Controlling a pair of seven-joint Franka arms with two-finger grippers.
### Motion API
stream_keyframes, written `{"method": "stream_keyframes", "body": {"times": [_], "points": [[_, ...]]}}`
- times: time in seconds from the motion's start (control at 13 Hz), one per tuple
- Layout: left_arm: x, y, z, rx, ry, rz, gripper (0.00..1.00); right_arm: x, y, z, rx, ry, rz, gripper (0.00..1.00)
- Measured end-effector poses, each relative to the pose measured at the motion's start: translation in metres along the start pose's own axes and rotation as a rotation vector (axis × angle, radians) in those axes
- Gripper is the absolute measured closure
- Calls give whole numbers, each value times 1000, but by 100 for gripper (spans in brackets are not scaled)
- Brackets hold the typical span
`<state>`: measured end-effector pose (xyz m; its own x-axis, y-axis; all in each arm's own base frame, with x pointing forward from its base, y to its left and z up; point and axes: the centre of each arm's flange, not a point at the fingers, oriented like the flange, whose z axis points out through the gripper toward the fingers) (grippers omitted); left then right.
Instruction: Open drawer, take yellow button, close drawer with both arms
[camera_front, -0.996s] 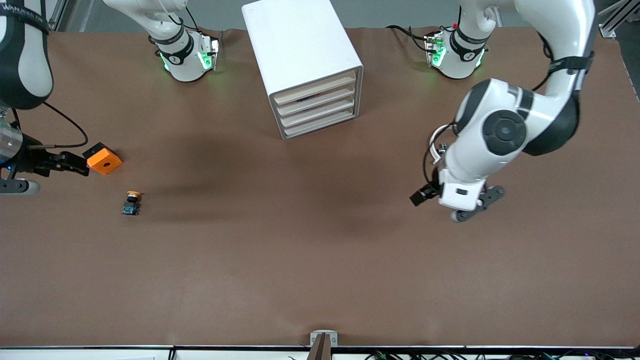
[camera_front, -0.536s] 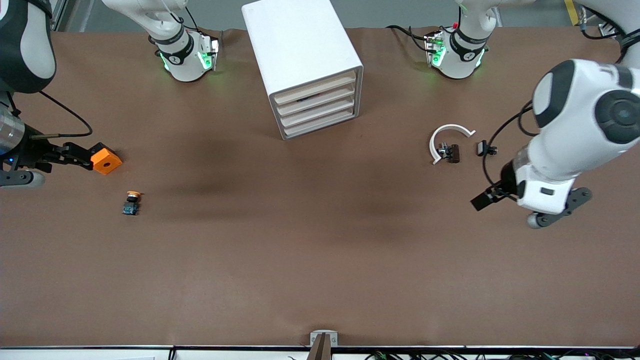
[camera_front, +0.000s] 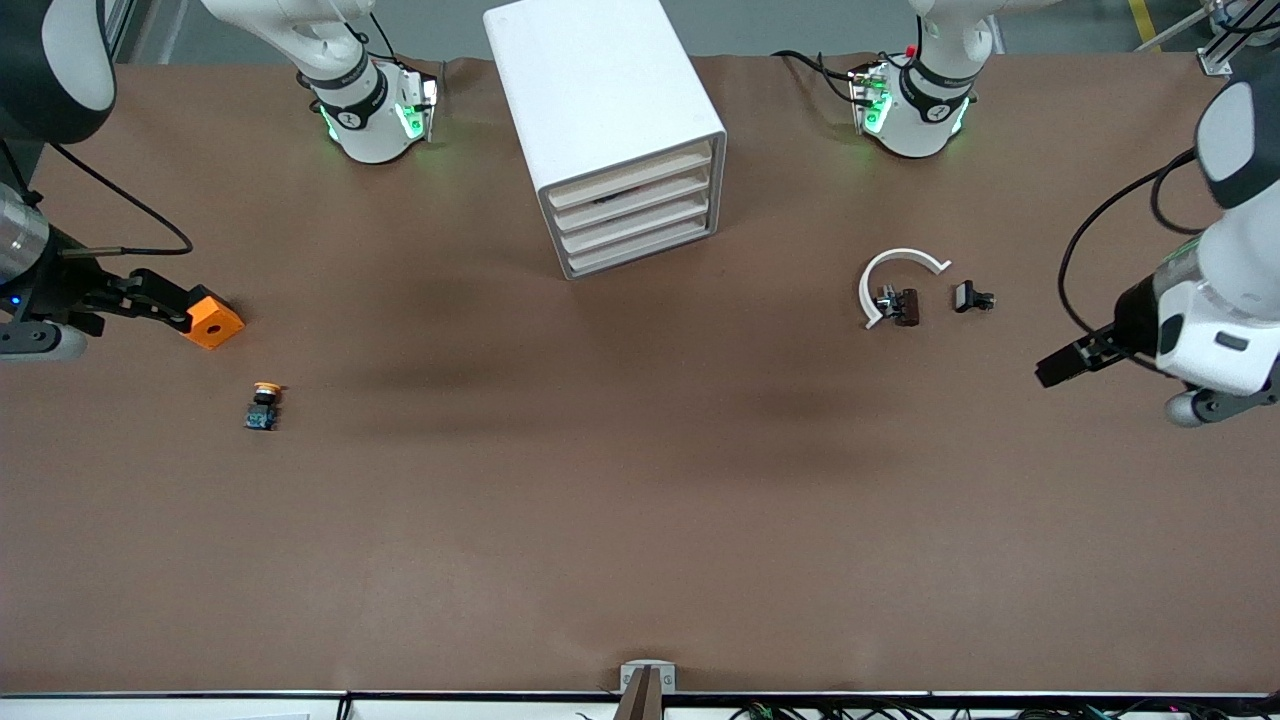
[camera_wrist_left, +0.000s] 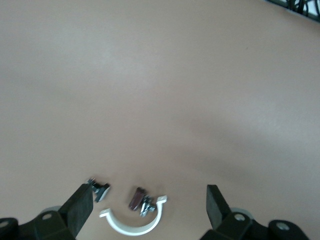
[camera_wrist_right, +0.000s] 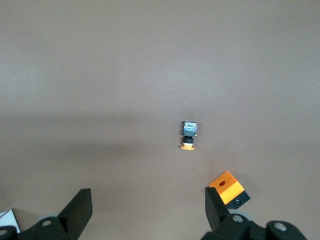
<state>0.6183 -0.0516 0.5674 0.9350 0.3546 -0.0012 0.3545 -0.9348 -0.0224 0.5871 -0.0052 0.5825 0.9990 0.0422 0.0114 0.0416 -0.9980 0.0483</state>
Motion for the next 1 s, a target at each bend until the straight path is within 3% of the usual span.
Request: {"method": "stream_keyframes", "body": {"times": [0.46,1.0], "points": [[-63,-31,-58,51,4,159,0,-15,2,-49,24,-46,8,0],[-120,-64,-74,24,5,244,0,-22,-1,-55,31,-89,4,0]]}}
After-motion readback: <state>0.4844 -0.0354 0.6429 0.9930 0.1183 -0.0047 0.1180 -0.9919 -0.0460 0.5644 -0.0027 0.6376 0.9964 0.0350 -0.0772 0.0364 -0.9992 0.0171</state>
